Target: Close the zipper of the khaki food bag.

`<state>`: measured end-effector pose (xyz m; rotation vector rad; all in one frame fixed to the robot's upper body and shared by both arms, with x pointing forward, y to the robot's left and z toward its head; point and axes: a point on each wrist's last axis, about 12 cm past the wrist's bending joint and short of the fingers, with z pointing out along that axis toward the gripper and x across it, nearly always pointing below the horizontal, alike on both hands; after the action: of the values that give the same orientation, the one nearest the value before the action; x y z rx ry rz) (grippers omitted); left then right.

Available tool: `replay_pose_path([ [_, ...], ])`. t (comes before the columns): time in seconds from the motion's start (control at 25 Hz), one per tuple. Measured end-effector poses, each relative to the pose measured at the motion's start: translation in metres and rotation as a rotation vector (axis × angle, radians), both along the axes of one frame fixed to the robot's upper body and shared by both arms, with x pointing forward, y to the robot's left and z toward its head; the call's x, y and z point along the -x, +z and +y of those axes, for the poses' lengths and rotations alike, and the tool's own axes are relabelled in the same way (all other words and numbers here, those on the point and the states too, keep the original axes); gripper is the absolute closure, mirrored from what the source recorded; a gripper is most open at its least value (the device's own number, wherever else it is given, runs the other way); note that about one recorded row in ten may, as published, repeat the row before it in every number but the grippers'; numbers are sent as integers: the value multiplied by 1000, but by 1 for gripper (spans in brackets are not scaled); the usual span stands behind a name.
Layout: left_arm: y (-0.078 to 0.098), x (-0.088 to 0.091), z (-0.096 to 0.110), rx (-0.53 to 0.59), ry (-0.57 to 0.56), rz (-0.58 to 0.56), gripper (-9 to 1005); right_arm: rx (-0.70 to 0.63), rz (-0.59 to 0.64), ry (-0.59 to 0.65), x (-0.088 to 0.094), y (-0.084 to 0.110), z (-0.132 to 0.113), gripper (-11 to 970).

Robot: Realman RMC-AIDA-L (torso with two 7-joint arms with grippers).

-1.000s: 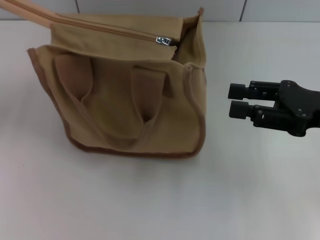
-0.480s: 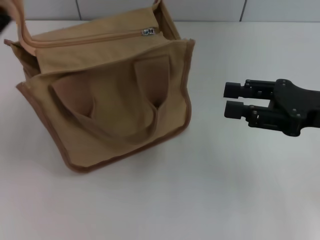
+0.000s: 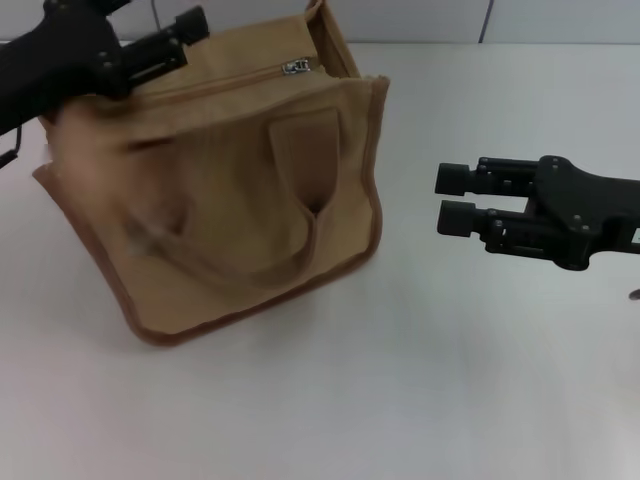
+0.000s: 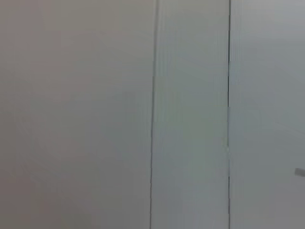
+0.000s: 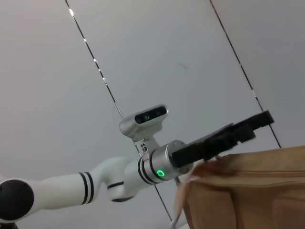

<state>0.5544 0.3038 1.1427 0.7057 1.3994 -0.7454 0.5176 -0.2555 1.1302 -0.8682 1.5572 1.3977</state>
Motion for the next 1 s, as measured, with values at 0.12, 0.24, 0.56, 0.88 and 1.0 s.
replay_pose_path([
  [0.12, 6, 0, -1, -49, 14, -37, 214, -4, 3, -2, 1, -1, -1, 395],
  [0.24, 10, -1, 7, 3, 81, -57, 214, -5, 6, -1, 1, -1, -1, 396],
  [0.56, 24, 22, 12, 196, -36, -138, 214, -12, 10, 5, 2, -3, 0, 395],
  [0.88, -9, 83, 3, 102, -417, 48, 214, 27, -192, -13, 12, -15, -6, 396],
  [1.0, -25, 94, 2, 55, -430, 72, 214, 28, -212, -19, 16, -20, -7, 396],
])
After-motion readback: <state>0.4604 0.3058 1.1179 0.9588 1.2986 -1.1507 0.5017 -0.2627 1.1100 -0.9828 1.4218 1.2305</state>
